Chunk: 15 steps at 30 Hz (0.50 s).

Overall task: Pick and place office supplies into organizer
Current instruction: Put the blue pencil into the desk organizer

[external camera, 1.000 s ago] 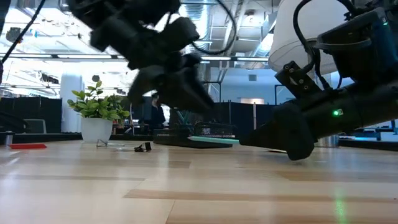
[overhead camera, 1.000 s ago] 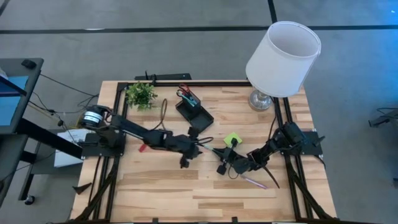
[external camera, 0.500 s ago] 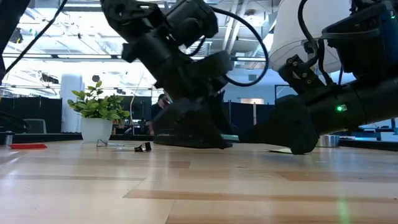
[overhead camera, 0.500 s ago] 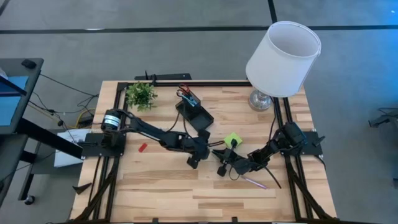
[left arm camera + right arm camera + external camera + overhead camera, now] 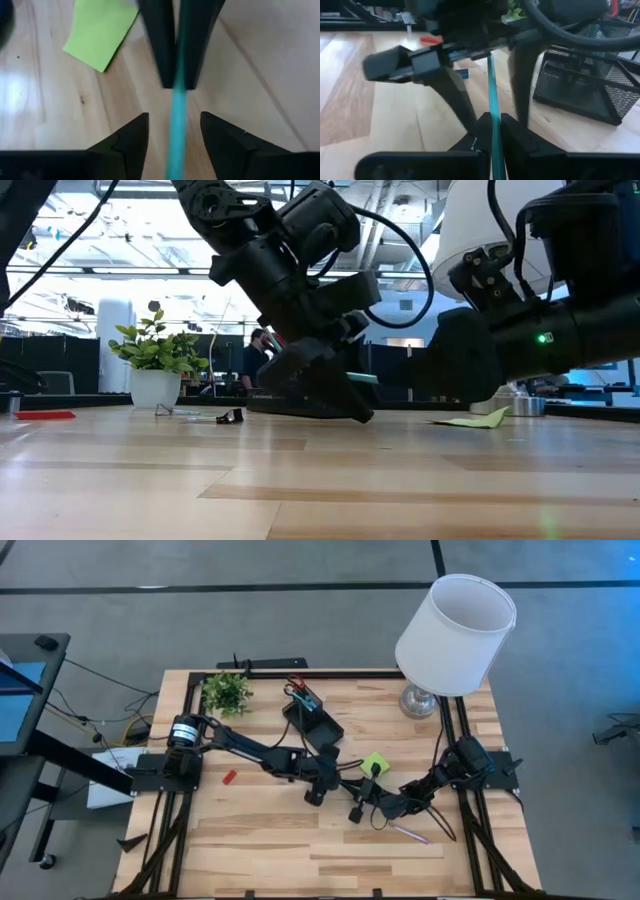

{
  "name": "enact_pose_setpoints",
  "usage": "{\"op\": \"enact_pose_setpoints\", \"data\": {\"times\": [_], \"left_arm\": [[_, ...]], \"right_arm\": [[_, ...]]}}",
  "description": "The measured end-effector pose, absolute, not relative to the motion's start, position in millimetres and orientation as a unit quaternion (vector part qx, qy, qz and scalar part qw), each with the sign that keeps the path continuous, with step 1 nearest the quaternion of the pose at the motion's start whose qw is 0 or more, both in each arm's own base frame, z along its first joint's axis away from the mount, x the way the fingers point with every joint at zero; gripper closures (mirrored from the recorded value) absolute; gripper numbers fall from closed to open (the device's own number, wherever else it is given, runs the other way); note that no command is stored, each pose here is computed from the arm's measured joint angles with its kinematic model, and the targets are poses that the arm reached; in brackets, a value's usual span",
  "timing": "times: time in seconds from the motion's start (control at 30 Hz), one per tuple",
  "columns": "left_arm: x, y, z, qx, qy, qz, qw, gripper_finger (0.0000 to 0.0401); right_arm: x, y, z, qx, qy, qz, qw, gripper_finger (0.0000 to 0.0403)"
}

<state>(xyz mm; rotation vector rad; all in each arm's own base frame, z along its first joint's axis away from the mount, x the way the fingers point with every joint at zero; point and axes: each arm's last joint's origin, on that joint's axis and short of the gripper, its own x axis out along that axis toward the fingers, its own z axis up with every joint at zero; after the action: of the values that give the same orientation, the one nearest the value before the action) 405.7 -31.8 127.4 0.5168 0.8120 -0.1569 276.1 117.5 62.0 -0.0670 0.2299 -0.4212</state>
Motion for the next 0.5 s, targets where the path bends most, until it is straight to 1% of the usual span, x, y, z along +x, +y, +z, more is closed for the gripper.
{"op": "enact_pose_setpoints", "data": {"times": [0.07,0.2,0.3,0.43,0.5], "left_arm": [[406.2,-32.1,128.1,0.242,0.387,-0.072,0.887,0.0247],[406.3,-32.1,128.0,0.226,0.388,-0.066,0.891,0.0299],[406.3,-32.0,128.1,0.222,0.388,-0.064,0.892,0.0339],[406.3,-33.5,128.4,0.222,0.386,-0.066,0.893,0.0386],[406.0,-34.0,128.1,0.221,0.388,-0.066,0.893,0.0395]], "right_arm": [[276.0,117.6,61.9,-0.033,0.114,-0.208,0.971,0.0375],[276.1,117.5,62.0,-0.034,0.114,-0.209,0.971,0.0391],[276.1,117.6,62.0,-0.037,0.115,-0.208,0.971,0.0393],[276.1,117.7,62.0,-0.038,0.115,-0.207,0.971,0.0376],[276.1,117.7,61.9,-0.038,0.115,-0.206,0.971,0.0372]]}}
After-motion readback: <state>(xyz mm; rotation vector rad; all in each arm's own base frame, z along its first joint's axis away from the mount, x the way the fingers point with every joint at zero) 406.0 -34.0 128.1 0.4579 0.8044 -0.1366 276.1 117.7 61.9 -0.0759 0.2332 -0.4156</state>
